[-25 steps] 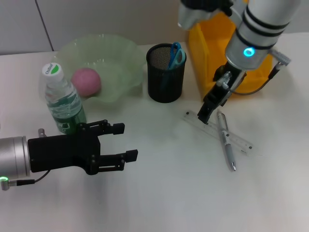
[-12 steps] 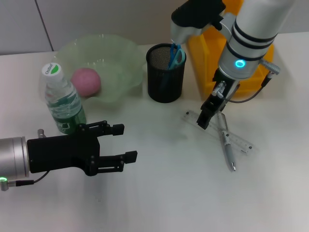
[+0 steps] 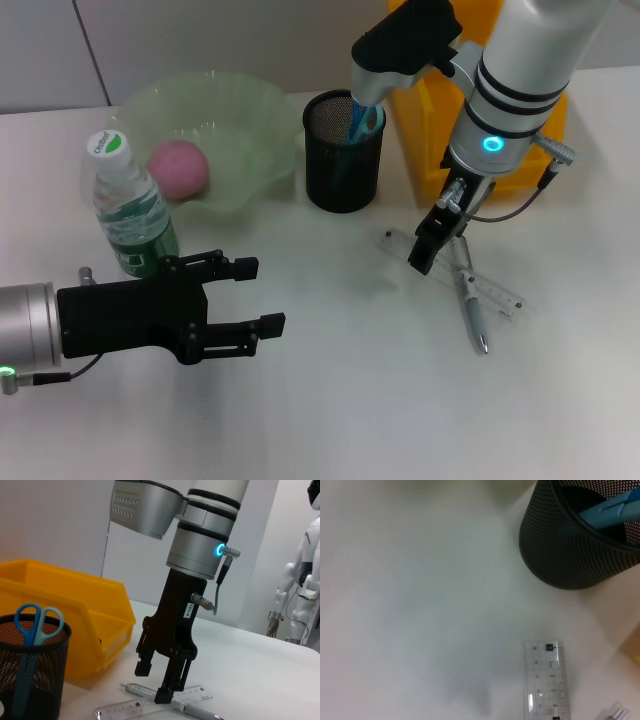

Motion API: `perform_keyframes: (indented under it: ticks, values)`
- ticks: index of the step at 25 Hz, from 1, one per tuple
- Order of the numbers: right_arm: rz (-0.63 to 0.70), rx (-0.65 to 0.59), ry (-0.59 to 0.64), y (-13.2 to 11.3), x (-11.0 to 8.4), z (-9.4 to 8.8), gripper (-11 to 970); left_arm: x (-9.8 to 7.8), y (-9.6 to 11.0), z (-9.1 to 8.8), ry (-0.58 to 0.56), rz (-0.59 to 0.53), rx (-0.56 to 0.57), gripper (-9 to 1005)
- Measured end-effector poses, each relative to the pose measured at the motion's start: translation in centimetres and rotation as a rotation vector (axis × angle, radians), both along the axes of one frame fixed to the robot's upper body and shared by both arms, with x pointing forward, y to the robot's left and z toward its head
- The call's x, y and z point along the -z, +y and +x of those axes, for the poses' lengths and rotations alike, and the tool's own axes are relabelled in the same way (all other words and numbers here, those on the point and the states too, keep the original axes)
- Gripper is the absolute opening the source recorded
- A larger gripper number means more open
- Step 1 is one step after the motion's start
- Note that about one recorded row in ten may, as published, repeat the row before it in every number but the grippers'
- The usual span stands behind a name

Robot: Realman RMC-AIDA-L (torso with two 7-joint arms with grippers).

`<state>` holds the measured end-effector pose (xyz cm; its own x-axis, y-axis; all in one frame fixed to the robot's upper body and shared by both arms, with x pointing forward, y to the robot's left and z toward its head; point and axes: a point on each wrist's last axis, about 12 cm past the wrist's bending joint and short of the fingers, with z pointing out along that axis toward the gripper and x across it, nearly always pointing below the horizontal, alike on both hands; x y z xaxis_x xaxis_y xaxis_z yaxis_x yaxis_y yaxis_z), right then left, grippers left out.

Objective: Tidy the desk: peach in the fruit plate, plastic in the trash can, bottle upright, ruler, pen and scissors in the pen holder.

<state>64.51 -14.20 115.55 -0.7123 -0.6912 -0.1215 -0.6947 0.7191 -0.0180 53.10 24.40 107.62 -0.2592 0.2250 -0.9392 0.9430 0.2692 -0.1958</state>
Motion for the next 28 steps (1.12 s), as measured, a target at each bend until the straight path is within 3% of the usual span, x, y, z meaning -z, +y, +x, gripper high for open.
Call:
perform_keyframes:
  ticks: [28]
  values:
    - [-0.017,-0.012,-0.002,0.1,1.4,-0.1,704,0.0,0.0,0.0,0.0,-0.001,-0.001,802]
